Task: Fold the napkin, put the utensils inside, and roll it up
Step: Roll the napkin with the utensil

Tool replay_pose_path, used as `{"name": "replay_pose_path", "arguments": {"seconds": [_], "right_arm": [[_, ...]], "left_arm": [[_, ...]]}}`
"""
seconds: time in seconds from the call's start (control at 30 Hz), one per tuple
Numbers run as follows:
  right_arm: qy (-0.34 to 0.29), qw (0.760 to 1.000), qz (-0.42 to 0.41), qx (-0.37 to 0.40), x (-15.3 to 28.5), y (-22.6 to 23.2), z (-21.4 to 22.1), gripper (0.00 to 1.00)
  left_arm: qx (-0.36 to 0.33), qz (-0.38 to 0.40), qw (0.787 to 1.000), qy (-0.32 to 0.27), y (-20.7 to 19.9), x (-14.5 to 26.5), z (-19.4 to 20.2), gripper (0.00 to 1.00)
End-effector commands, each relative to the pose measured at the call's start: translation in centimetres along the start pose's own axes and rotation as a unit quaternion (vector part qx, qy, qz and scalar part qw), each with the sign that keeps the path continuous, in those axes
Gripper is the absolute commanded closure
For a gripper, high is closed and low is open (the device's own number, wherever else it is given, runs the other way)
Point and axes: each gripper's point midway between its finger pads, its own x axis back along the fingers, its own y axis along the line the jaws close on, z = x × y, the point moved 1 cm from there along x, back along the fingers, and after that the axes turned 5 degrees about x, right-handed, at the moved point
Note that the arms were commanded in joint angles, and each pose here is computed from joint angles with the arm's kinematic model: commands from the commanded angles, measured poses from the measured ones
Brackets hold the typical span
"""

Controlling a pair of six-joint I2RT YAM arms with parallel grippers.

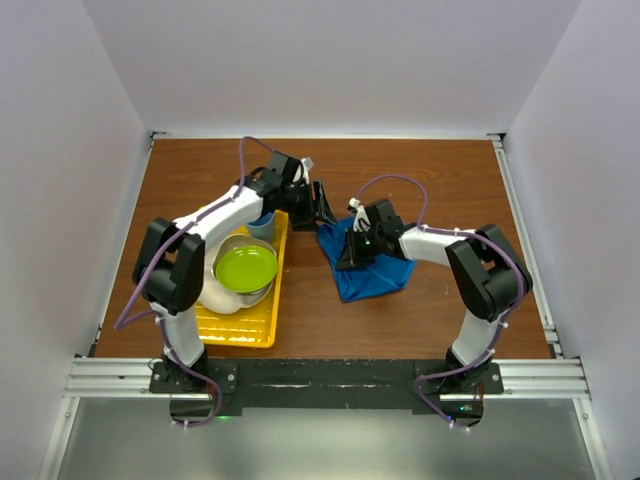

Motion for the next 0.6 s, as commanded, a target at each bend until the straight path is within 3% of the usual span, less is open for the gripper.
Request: {"name": "replay_pose_path", "arguments": {"seconds": [0.0, 0.2, 0.33, 0.57], "right_arm": [[0.072, 0.997, -0.01, -0.035, -0.8, -1.1, 4.6, 1.0], [0.066, 0.997, -0.019, -0.038, -0.4, -1.3, 4.2, 1.0], [0.061, 0.997, -0.033, -0.04, -0.2, -1.3, 3.4, 1.0], [0.054, 0.996, -0.053, -0.045, 0.2, -1.5, 2.7, 1.0]], "left_arm": [[0.039, -0.033, 0.998, 0.02, 2.1, 0.0, 2.9, 0.38], [0.07, -0.073, 0.994, 0.032, 3.8, -1.6, 4.1, 0.39], [0.1, -0.1, 0.989, 0.034, 4.5, -2.1, 5.1, 0.32], [0.163, -0.11, 0.979, 0.044, 5.7, -4.0, 5.9, 0.32]]}}
